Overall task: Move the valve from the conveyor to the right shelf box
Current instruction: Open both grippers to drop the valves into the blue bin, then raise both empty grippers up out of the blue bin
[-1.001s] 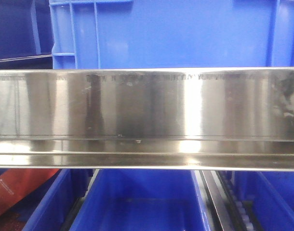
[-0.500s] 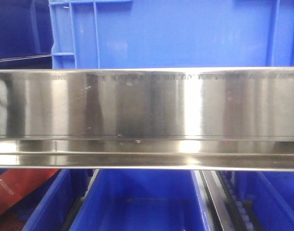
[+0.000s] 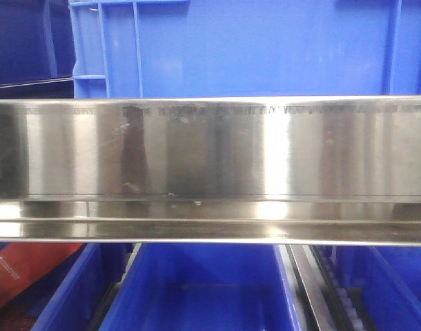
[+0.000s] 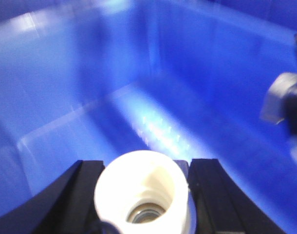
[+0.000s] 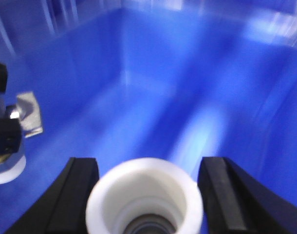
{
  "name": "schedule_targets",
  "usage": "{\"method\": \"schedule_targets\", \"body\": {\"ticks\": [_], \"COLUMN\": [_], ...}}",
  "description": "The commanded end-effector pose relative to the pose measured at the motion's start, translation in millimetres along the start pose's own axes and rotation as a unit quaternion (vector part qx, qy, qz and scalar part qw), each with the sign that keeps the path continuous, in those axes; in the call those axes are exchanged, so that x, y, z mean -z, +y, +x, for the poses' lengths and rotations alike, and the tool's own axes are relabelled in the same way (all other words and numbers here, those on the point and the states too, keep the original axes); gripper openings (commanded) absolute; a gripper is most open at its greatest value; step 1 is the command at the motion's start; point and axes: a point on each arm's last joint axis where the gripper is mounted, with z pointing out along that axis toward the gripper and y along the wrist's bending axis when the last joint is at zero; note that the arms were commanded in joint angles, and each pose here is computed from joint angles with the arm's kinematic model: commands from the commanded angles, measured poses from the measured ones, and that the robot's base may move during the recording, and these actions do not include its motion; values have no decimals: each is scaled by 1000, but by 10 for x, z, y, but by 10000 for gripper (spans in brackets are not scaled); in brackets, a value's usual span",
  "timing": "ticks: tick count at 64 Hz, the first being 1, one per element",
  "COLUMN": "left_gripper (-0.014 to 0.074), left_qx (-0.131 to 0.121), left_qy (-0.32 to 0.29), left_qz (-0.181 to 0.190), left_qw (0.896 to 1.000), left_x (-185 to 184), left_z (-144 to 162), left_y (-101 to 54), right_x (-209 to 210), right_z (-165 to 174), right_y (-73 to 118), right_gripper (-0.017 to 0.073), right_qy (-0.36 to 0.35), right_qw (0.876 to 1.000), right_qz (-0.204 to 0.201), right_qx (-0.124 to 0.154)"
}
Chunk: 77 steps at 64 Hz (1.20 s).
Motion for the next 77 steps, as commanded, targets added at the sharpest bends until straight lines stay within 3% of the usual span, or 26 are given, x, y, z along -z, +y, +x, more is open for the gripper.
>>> {"method": "schedule_targets", "body": {"ticks": [1,17,20,25,33,41,55,57,63,69,77], "left_gripper": [69,558,609,608,578,463,-43,-115,-111,-111,-111], "left_qx": [-2,-2,-2,-2,-4,-5,-22,-28,-23,13,36], "left_qy": [-28,-30,-28,-29,-44,-67,-101,-103,-97,-89,-101], "left_qz": [0,-1,-1,-1,-1,-2,-15,-22,-38,-65,-100], "left_qw": [1000,1000,1000,1000,999,998,994,994,994,994,989], "left_x": [32,30,29,60,235,522,1199,1312,1557,1766,2000], "left_z": [-86,-89,-87,-96,-165,-259,-374,-376,-333,-196,86], "left_y": [-11,-10,-10,-11,-17,-27,-40,-23,42,179,286], "right_x": [16,0,0,15,164,468,1237,1321,1560,1722,1801], "right_z": [-87,-86,-83,-81,-120,-193,-227,-207,-88,101,482], "right_y": [-6,-9,-9,-5,15,55,111,96,40,-10,-25], "right_gripper": [162,493,540,566,522,349,-168,-161,-158,-158,-158], "right_qy": [-30,-29,-28,-25,-43,-82,-152,-159,-177,-186,-195], "right_qw": [1000,1000,1000,1000,999,997,988,987,983,981,977], "right_qz": [5,5,5,4,4,5,15,21,41,64,88], "right_qx": [5,5,5,5,7,12,22,21,15,8,13]}}
